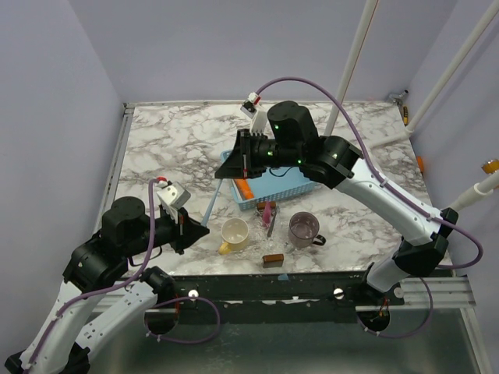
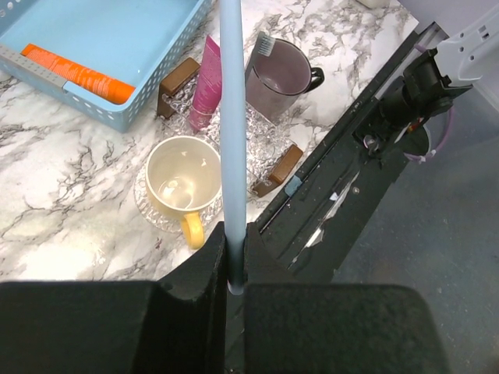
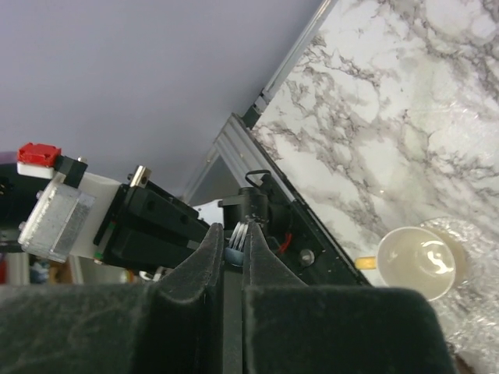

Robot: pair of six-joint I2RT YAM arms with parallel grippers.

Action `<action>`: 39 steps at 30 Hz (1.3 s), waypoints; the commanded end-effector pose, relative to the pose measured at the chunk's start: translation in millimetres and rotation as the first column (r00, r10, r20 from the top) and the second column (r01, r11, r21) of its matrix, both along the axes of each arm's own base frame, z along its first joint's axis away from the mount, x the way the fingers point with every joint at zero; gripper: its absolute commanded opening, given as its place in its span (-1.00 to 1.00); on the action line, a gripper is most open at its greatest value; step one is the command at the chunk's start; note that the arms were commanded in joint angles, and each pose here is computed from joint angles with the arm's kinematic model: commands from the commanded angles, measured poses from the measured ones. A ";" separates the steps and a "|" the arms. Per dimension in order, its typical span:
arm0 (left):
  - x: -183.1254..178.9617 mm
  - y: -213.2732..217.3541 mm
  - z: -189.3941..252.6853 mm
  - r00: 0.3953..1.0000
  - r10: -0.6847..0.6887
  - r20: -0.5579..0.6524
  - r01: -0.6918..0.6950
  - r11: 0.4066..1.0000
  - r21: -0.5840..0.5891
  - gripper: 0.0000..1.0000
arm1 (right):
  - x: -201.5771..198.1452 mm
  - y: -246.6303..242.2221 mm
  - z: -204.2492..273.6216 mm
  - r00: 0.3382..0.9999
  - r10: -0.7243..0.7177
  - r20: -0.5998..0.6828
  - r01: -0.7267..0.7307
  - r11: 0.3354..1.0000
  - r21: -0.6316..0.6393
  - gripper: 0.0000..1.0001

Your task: Prepare toiletry sets of a toothbrush and toothpaste on the tray

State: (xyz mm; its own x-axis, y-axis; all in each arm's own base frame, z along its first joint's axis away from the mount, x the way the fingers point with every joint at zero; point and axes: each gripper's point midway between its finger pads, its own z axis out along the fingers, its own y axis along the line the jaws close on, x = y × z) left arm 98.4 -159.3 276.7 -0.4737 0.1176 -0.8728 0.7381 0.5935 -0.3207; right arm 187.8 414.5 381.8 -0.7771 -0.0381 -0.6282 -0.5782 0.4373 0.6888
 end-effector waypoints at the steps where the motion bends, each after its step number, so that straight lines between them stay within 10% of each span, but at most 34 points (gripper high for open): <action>1: 0.5 0.5 -5.1 1.000 -0.005 0.001 0.005 1.000 0.018 -0.75 | -10.0 -6.6 5.4 0.999 0.033 -0.008 -0.032 0.999 0.008 -0.99; 16: 3.5 -5.9 -7.6 1.000 0.001 -0.027 -0.001 1.000 -0.011 0.34 | -16.6 -41.2 -18.9 0.999 0.004 0.055 0.001 0.997 -0.082 -0.99; 39: 23.7 -1.8 -1.4 0.990 0.143 0.004 -0.142 0.984 -0.106 0.97 | -34.9 -128.2 -87.9 0.920 0.141 0.365 -0.016 0.946 -0.324 -0.99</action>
